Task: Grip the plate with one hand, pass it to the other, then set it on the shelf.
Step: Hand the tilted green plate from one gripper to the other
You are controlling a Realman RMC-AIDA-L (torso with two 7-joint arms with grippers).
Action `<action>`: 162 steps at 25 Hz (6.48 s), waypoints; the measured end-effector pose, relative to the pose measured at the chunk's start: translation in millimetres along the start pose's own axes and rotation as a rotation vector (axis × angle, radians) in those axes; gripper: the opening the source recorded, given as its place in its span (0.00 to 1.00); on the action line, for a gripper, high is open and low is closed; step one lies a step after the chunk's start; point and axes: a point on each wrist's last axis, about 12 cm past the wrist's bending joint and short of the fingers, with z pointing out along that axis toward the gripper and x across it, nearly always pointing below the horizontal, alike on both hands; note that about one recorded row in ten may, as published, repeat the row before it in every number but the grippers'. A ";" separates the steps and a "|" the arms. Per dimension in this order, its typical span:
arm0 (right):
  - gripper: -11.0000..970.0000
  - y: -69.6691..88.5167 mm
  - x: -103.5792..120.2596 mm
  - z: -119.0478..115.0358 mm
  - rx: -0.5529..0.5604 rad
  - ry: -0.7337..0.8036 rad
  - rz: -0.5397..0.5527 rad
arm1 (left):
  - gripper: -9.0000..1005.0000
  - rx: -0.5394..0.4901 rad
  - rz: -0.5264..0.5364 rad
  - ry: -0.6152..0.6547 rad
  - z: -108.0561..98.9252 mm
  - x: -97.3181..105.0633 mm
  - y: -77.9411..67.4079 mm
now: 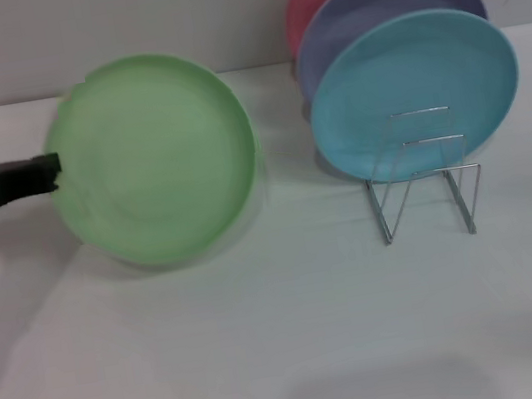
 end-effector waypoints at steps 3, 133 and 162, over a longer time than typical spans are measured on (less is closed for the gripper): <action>0.59 0.2 0.1 -0.2 -0.003 0.001 0.000 | 0.05 -0.019 0.015 -0.091 -3.8 5.2 4.0; 0.32 242.7 57.6 -26.5 -0.926 0.553 0.154 | 0.13 -0.419 0.162 -0.626 -32.4 159.4 -141.6; 0.16 243.2 57.6 -25.3 -0.930 0.551 0.148 | 0.15 -0.412 0.165 -0.620 -31.8 160.1 -142.2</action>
